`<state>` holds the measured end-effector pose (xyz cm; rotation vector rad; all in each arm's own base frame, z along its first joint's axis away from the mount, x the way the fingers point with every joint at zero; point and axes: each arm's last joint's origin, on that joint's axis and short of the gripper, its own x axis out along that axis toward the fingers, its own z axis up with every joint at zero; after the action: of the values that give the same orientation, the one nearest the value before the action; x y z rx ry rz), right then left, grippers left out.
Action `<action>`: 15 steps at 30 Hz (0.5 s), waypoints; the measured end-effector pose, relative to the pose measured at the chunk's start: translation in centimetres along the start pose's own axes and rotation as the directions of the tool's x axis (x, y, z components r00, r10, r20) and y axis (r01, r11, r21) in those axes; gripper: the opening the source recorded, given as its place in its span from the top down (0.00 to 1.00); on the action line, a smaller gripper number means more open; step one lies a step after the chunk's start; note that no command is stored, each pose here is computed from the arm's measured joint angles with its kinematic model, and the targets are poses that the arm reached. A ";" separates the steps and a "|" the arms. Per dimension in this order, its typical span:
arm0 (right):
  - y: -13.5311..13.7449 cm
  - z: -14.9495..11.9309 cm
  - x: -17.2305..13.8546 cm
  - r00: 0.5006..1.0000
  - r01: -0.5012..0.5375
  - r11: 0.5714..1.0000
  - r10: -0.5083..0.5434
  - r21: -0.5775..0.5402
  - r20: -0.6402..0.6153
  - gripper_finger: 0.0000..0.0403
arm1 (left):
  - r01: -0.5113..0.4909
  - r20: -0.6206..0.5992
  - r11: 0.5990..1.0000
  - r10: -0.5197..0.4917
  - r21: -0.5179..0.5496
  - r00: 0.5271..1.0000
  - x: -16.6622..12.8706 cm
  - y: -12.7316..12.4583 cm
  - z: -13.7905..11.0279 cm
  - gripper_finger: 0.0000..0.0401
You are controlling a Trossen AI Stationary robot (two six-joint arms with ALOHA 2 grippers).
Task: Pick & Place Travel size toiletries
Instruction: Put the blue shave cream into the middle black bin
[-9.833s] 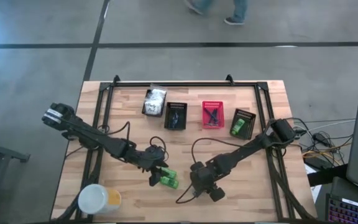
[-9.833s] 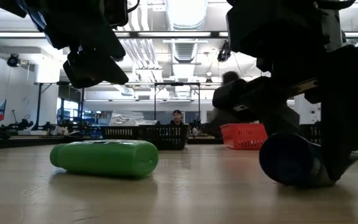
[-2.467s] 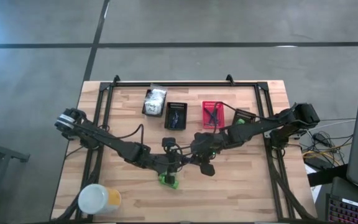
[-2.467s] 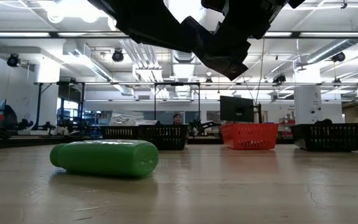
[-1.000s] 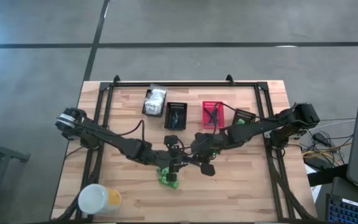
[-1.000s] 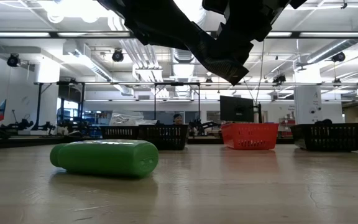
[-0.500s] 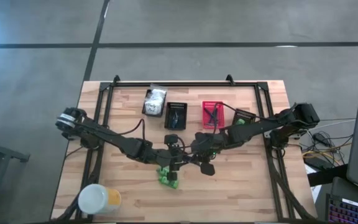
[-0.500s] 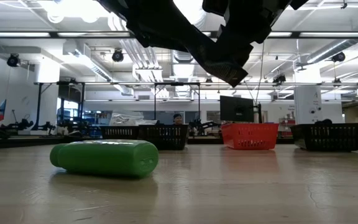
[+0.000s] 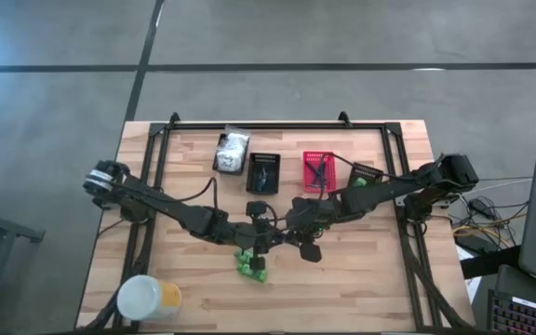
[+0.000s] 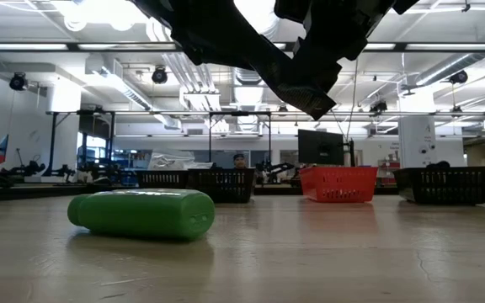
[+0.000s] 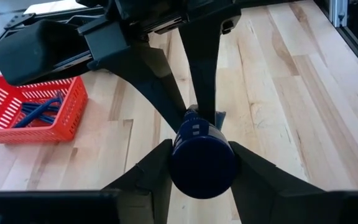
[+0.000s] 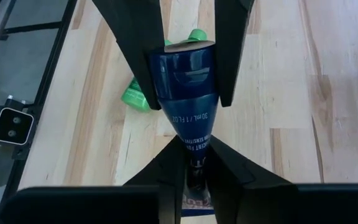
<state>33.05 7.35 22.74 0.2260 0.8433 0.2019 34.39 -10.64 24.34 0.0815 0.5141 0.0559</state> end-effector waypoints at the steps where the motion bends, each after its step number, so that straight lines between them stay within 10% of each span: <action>1: 0.0 0.0 0.0 1.000 0.000 1.000 0.000 0.000 0.000 0.86 | -0.002 -0.002 1.000 0.002 0.001 1.000 0.0 0.0 0.0 0.66; 15: 0.2 0.4 -1.2 1.000 -0.005 1.000 0.004 0.011 0.024 0.53 | -0.071 -0.063 0.997 0.071 0.001 0.996 -0.3 0.4 -0.7 0.67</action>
<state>32.55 7.22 23.87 0.2404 0.8202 0.1985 33.81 -10.21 23.93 0.0965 0.5736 0.1284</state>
